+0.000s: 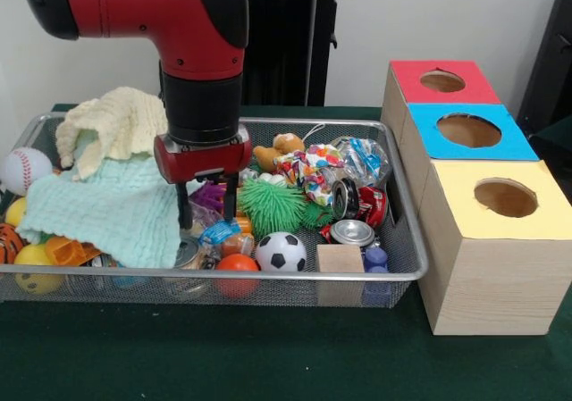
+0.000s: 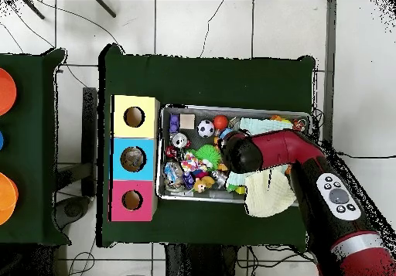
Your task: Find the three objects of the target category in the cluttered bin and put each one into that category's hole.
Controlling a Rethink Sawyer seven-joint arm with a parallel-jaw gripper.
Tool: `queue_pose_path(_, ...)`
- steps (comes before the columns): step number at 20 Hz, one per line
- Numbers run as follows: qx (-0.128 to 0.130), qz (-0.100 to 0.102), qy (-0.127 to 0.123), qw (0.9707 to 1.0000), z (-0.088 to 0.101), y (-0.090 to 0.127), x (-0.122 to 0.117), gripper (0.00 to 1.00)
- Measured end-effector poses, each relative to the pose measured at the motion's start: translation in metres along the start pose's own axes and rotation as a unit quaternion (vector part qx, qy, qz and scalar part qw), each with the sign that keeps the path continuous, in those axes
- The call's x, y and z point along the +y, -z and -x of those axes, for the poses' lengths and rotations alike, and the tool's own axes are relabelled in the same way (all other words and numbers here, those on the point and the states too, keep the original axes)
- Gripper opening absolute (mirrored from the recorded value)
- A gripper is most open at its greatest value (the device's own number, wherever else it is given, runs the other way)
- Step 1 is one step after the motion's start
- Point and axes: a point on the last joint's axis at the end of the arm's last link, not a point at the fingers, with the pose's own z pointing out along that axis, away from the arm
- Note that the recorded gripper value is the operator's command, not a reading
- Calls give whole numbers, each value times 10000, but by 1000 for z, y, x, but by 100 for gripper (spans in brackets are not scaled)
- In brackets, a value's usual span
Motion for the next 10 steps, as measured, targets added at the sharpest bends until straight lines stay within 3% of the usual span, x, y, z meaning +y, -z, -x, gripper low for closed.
queue_pose_path(10, -14, -20, -24, 10000, 2, -3, -4, 100)
